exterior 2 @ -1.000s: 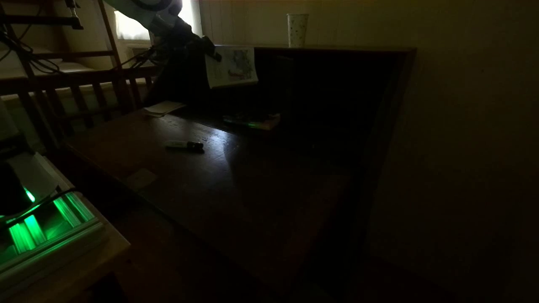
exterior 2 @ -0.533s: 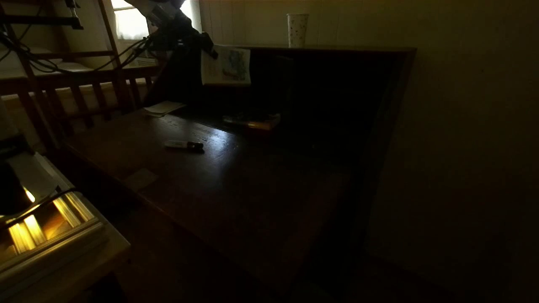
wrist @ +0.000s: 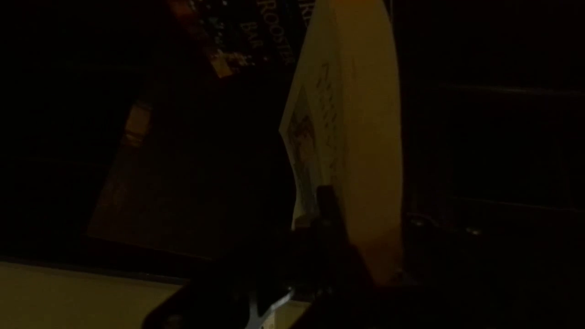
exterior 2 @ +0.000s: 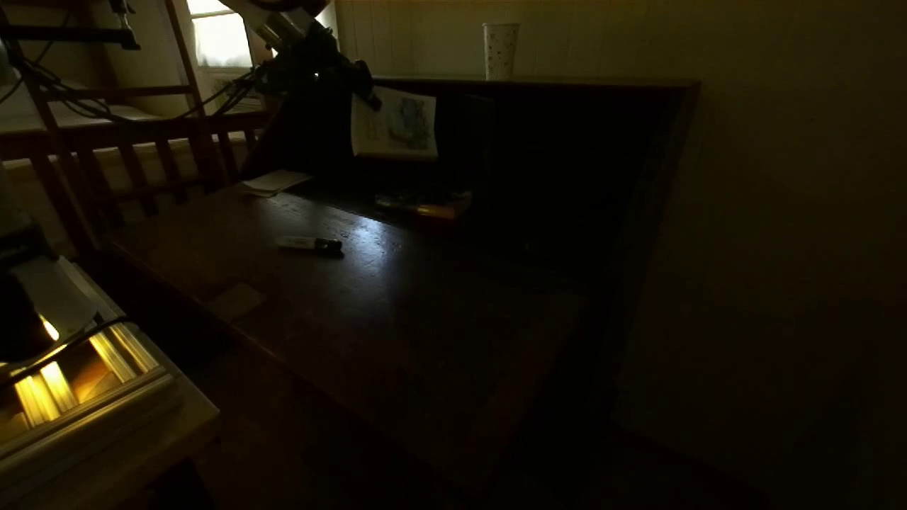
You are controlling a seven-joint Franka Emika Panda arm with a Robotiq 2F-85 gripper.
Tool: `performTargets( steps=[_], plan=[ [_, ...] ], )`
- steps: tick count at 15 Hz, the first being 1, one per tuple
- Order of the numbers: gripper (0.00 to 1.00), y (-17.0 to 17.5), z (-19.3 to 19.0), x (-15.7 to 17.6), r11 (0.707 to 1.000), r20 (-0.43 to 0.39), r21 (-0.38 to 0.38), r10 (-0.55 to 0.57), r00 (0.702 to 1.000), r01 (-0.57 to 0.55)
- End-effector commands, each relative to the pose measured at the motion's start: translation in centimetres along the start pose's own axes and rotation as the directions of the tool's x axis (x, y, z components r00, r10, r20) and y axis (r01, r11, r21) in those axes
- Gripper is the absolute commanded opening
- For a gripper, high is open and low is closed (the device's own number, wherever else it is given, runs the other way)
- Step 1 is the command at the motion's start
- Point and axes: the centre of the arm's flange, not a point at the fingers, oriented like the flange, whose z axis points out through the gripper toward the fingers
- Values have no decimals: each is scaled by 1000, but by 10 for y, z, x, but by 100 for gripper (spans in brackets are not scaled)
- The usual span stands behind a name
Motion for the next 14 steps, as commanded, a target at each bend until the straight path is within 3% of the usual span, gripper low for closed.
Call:
performTargets(
  steps=[1,2,3,4,9,10,14],
  plan=[
    [6,51,52,-32,999,-74,24,-27,997,29],
    [6,54,54,-33,999,-85,27,-26,996,29],
    [6,17,-1,-6,1000,-5,-8,-19,1000,19],
    [25,20,-1,-8,1000,-5,-8,-15,1000,15],
    [25,16,1,-10,1000,4,-9,-27,1000,27],
    [6,15,1,-10,1000,5,-9,-28,1000,28],
    [6,21,23,0,999,-45,43,-10,999,12]
  ],
)
